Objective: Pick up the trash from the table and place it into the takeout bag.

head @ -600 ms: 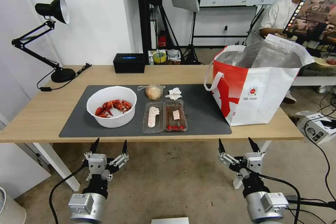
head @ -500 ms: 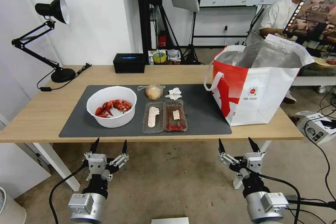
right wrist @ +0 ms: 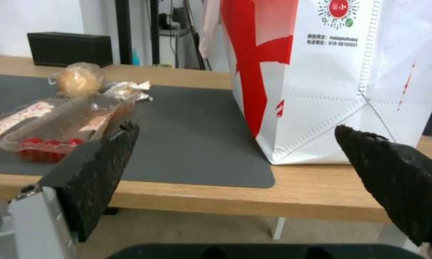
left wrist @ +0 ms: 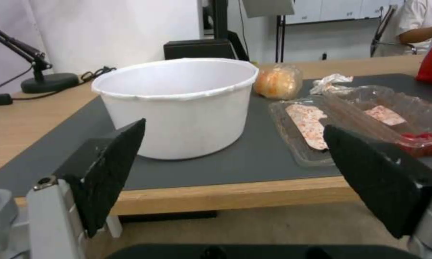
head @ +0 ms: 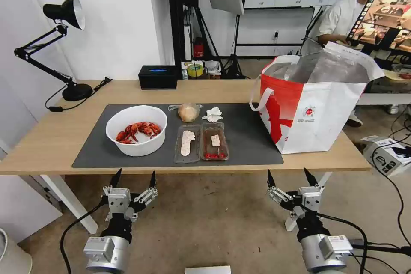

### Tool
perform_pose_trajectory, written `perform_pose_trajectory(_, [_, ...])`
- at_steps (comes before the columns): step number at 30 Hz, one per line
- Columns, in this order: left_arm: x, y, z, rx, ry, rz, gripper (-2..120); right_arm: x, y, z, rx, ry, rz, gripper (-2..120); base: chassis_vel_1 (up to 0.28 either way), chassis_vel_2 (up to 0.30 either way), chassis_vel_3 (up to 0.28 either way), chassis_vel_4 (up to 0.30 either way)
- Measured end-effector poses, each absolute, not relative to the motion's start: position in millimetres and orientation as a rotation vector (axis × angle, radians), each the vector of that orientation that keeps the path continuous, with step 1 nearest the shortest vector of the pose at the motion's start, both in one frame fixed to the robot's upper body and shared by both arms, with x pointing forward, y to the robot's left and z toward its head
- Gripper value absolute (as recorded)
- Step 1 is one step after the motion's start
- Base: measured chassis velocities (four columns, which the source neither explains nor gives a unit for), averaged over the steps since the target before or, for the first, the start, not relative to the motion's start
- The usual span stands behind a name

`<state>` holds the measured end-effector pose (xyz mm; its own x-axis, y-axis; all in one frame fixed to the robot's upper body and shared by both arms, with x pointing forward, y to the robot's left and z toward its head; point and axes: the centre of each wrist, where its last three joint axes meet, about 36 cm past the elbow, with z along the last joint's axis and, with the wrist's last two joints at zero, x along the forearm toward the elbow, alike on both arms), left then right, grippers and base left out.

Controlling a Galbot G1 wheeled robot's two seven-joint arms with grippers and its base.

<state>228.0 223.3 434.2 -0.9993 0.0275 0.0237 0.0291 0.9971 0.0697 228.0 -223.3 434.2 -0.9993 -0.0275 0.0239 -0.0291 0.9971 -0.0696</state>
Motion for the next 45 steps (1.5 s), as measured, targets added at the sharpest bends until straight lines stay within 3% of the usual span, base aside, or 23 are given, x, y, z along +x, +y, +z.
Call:
perform_pose_trajectory(11, [229, 225, 437, -0.028, -3.104, -0.077, 100, 232, -232, 441, 0.061, -3.09, 0.102, 100, 0.0, 0.0, 0.0, 0.0])
perform_pose_trajectory(31, [238, 244, 518, 0.043, -2.816, 0.355, 100, 268, -286, 538, 0.314, -2.825, 0.117, 100, 0.0, 0.0, 0.0, 0.0])
perform_pose_trajectory(45, [245, 240, 522, -0.04, -2.685, 0.542, 100, 279, -289, 561, 0.434, -2.72, 0.118, 100, 0.0, 0.0, 0.0, 0.0])
